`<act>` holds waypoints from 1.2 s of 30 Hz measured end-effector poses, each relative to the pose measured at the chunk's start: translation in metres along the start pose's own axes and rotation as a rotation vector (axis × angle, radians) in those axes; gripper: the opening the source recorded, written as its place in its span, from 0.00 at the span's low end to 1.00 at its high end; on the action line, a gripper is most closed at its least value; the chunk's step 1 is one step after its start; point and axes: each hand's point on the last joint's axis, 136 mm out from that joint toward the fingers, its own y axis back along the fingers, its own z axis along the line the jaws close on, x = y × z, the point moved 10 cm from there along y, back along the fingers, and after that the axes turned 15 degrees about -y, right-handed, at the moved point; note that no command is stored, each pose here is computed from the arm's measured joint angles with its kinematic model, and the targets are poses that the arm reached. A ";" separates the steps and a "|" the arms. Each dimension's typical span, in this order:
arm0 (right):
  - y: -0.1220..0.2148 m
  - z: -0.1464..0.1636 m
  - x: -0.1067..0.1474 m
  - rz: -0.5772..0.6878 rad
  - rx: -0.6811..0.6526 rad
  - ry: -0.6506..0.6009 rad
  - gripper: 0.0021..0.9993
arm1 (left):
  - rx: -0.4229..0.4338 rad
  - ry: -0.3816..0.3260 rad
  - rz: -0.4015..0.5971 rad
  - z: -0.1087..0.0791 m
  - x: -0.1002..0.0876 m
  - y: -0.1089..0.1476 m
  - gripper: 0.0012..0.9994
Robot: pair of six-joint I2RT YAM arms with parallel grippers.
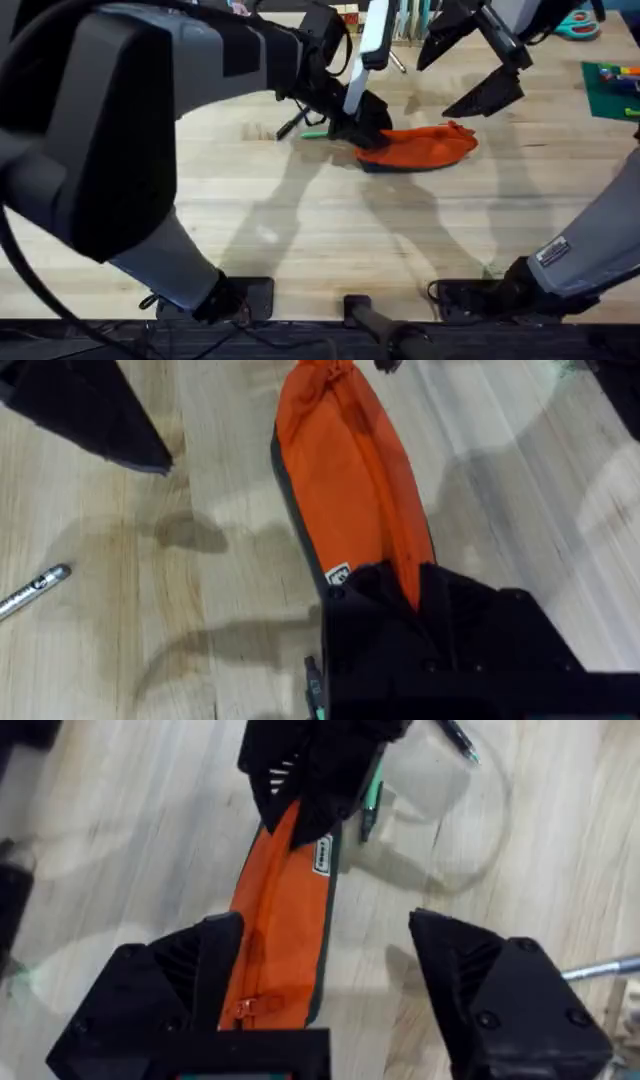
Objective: Unzip the bag, pick up the pens from the table one at a time and place them inside, then zip the bag closed.
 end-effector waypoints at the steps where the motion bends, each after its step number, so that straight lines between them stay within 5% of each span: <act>1: 0.001 0.000 -0.001 0.001 0.005 -0.017 1.00 | 0.000 0.000 0.000 0.000 0.000 0.000 0.04; 6: 0.008 -0.002 -0.007 -0.001 0.035 -0.173 1.00 | -0.001 -0.001 0.000 0.000 0.000 0.000 0.04; 21: 0.011 -0.019 -0.007 -0.061 0.133 -1.015 1.00 | -0.001 -0.002 0.001 0.000 0.000 0.000 0.04; 36: 0.036 -0.012 -0.014 0.017 0.294 -1.463 1.00 | -0.001 -0.002 0.001 0.000 0.000 0.000 0.04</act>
